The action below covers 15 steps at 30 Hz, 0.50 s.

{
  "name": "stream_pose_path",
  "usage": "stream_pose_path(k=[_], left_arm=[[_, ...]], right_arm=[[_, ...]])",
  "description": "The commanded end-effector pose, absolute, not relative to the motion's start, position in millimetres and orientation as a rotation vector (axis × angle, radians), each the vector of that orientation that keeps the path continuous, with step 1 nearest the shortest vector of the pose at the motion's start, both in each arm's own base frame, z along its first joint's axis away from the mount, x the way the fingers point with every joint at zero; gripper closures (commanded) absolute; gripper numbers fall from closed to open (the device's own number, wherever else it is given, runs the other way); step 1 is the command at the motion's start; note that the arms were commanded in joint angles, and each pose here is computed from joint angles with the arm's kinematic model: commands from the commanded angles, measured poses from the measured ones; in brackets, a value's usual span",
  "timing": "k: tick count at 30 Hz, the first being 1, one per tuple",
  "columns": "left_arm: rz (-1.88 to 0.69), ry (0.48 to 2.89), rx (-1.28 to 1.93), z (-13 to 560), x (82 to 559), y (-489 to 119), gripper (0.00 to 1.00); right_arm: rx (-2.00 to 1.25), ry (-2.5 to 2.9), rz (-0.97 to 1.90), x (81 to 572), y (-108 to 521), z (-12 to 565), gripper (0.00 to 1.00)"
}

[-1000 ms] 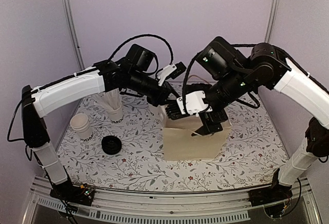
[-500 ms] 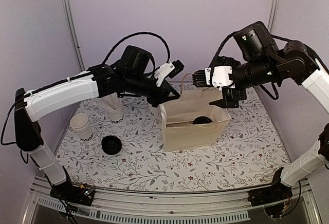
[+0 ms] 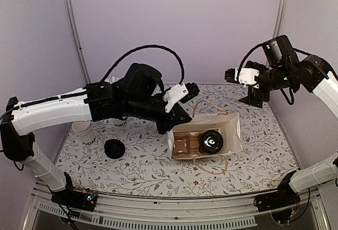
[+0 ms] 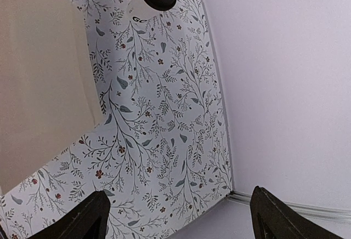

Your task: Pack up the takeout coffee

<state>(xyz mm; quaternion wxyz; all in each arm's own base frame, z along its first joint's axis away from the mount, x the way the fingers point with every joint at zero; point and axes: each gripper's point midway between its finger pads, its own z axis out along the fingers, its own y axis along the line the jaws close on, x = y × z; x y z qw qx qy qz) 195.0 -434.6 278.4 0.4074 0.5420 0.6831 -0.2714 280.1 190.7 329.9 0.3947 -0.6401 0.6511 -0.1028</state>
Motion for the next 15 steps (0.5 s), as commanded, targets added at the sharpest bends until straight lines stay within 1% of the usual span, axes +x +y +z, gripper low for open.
stream_pose_path(k=[1, 8, 15], left_arm=[[-0.691, 1.702, 1.364, 282.8, 167.3, -437.6, 1.00], [-0.616, 1.693, 1.395, 268.3, 130.8, -443.5, 0.98], [-0.592, 1.651, 1.448, 261.9, 97.3, -450.5, 0.98]], right_arm=[[-1.569, 1.646, -0.223, 278.7, 185.3, 337.0, 0.08], [-1.558, 1.675, -0.225, 275.7, 177.2, 333.0, 0.08], [-1.565, 1.698, -0.218, 274.6, 174.5, 324.2, 0.07]])
